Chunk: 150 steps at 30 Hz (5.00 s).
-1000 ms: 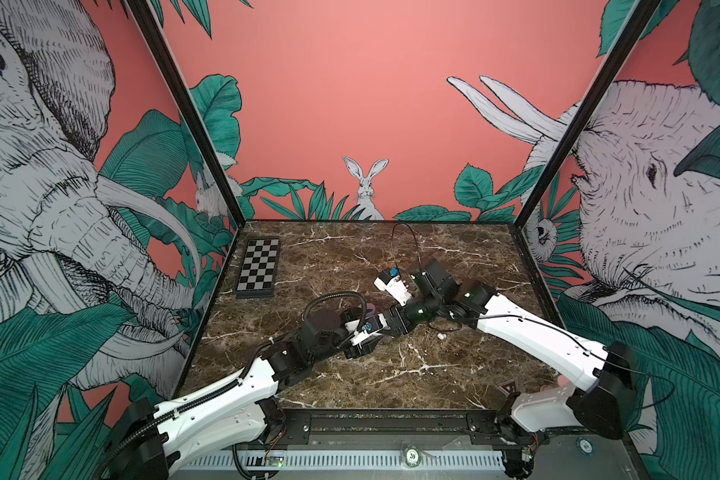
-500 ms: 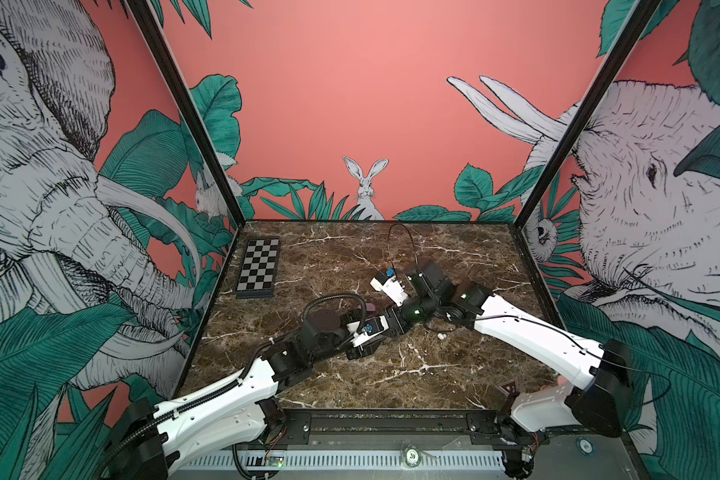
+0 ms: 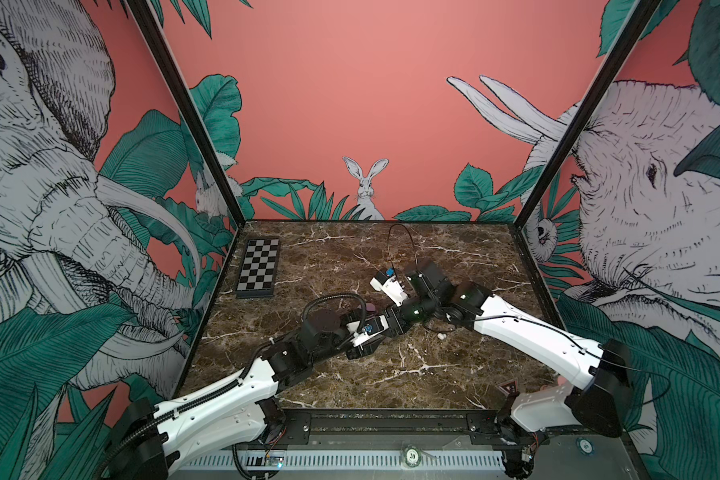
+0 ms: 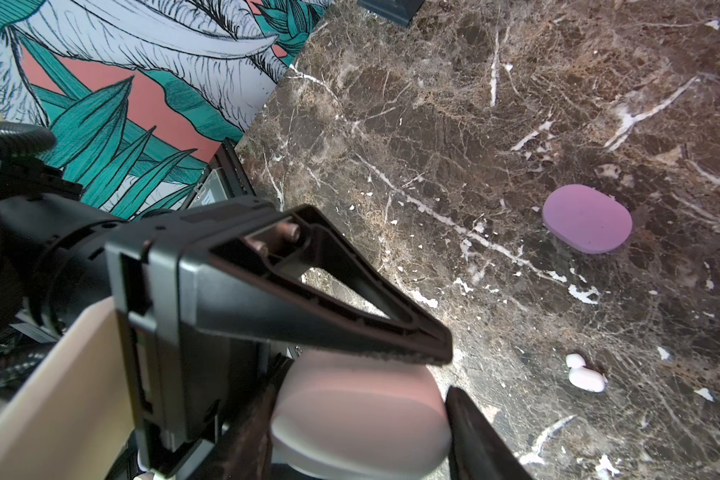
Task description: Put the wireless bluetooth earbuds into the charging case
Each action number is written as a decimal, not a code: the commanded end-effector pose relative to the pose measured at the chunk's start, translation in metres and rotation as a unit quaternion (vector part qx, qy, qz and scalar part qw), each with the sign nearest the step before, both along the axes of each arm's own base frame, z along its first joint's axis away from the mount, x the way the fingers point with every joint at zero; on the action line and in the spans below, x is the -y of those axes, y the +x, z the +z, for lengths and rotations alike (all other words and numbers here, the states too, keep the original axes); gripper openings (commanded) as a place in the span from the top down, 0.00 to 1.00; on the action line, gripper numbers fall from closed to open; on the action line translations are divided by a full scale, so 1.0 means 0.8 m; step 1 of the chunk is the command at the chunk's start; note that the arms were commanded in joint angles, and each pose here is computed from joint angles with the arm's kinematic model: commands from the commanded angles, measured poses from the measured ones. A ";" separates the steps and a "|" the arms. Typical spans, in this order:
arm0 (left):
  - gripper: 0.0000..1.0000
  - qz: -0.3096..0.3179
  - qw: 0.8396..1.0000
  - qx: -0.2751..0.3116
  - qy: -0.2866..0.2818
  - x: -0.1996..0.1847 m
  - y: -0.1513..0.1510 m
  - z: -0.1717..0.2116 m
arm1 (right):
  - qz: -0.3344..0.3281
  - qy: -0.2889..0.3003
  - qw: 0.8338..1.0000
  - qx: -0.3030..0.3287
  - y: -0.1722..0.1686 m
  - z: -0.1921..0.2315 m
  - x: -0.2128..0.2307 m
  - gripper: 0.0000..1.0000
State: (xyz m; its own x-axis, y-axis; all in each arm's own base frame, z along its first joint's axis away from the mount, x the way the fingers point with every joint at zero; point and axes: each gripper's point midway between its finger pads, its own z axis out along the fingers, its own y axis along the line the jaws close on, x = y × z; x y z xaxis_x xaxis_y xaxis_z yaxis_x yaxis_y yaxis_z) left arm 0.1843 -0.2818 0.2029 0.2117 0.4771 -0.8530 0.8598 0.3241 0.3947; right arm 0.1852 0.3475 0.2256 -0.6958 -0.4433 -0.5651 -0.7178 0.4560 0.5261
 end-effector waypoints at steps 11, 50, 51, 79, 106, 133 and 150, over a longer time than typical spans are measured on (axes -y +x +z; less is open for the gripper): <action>0.38 0.013 0.999 0.022 0.021 -0.010 0.005 -0.006 | 0.000 0.019 0.999 0.026 -0.003 0.015 -0.001 1.00; 0.52 0.004 1.000 0.023 0.012 -0.009 0.001 -0.001 | 0.001 0.040 0.999 0.019 -0.005 0.021 -0.006 1.00; 0.53 0.004 1.000 0.023 0.011 -0.008 0.000 -0.001 | 0.001 0.041 0.999 0.019 -0.005 0.022 -0.006 1.00; 1.00 0.007 0.999 0.040 0.008 -0.011 0.002 0.008 | -0.001 0.059 0.998 0.004 -0.007 0.021 -0.012 0.91; 1.00 -0.007 0.999 0.036 0.016 -0.011 -0.004 0.005 | -0.006 0.060 0.998 0.025 -0.008 0.038 -0.001 0.14; 1.00 -0.155 0.972 -0.174 -0.010 0.008 -0.096 0.045 | 0.002 0.151 0.960 0.237 -0.036 0.108 0.074 0.02; 1.00 -0.145 0.957 -0.252 0.006 0.011 -0.096 0.023 | 0.100 0.199 0.951 0.216 -0.085 0.086 0.062 0.03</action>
State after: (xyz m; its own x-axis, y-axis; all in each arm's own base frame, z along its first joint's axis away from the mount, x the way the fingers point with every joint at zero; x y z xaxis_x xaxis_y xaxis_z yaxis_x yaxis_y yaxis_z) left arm 0.1114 -0.2907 0.2224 -0.0839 0.4838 -0.8711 0.9963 0.0571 -0.0642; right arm 0.1212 0.2918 0.2870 -0.3311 -0.2549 -0.9085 -0.9408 0.1636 0.2969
